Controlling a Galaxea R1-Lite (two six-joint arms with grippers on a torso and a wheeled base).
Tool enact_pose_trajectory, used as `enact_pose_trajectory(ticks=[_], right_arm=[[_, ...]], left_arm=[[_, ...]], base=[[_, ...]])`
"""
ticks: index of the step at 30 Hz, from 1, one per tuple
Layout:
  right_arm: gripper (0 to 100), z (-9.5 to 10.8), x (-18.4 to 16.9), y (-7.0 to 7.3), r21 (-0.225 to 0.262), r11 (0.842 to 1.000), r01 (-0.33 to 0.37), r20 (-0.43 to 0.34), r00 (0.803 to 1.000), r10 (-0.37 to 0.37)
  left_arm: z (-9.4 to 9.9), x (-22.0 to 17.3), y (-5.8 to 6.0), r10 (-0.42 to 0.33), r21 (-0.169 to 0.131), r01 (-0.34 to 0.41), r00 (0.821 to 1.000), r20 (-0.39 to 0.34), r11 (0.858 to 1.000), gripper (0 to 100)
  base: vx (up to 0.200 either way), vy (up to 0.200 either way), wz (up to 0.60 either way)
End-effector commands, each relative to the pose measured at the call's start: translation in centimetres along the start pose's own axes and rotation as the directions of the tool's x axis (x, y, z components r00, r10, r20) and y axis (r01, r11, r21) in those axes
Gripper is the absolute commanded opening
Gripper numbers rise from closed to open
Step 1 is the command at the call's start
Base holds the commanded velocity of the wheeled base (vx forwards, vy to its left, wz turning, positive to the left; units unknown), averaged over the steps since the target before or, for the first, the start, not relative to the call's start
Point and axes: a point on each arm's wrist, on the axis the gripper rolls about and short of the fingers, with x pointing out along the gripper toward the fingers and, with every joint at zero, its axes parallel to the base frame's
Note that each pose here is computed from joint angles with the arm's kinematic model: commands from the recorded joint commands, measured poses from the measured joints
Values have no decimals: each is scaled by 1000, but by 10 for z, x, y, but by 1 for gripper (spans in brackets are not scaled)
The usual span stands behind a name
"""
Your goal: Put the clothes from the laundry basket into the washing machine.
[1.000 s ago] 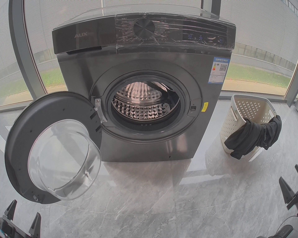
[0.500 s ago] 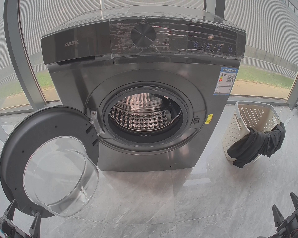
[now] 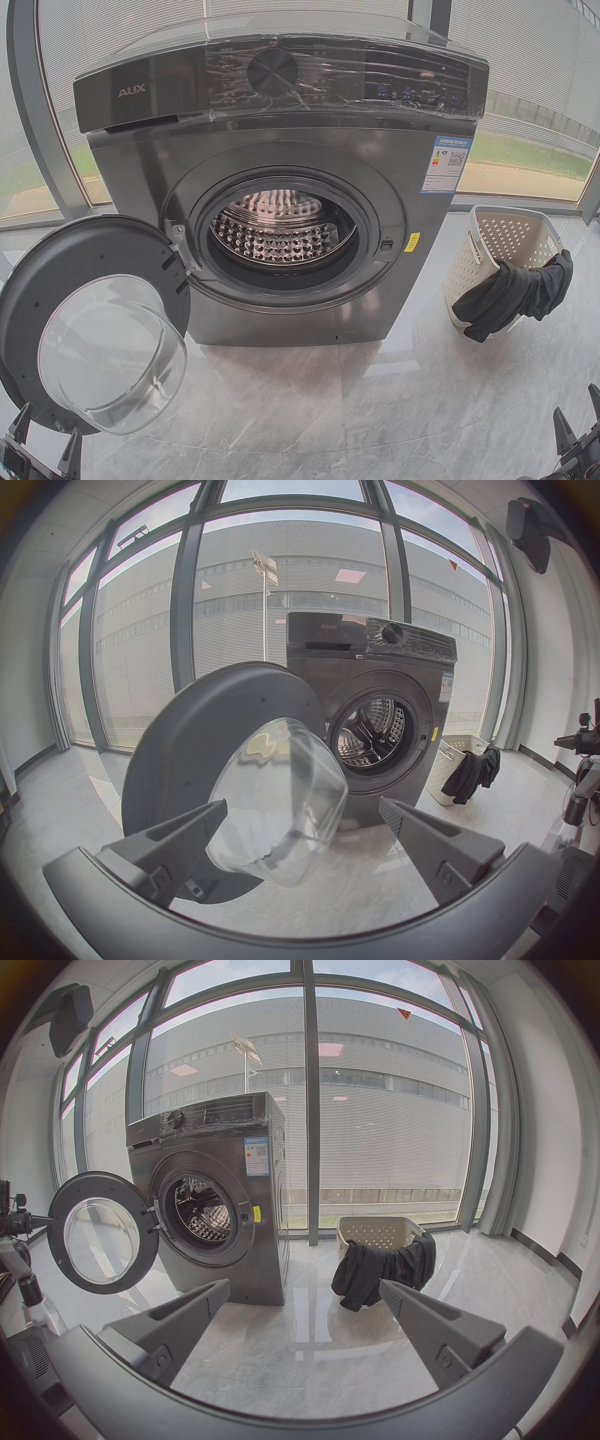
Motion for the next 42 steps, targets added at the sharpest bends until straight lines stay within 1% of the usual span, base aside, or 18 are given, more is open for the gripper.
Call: enact_pose_trajectory(ticks=[1, 11, 13, 34, 41, 42], right_arm=[[100, -3, 0, 0, 0, 1000, 1, 2, 1000, -1], [100, -3, 0, 0, 0, 1000, 1, 2, 1000, -1], [100, -3, 0, 0, 0, 1000, 0, 2, 1000, 0], [100, -3, 0, 0, 0, 1000, -3, 2, 1000, 3], [100, -3, 0, 0, 0, 1000, -3, 2, 1000, 3], [100, -3, 0, 0, 0, 1000, -3, 2, 1000, 3]], left_arm=[[-5, 0, 0, 0, -1, 0, 1000, 2, 1000, 100], [-5, 0, 0, 0, -1, 0, 1000, 2, 1000, 100], [-5, 0, 0, 2, 7, -2, 1000, 2, 1000, 100], [-5, 0, 0, 2, 2, -2, 1000, 2, 1000, 100], [-5, 0, 0, 2, 5, -2, 1000, 2, 1000, 100], [-5, 0, 0, 2, 5, -2, 1000, 2, 1000, 100]], base=[[0, -200, 0], [0, -200, 0], [0, -200, 0], [0, -200, 0], [0, -200, 0], [0, 0, 0]])
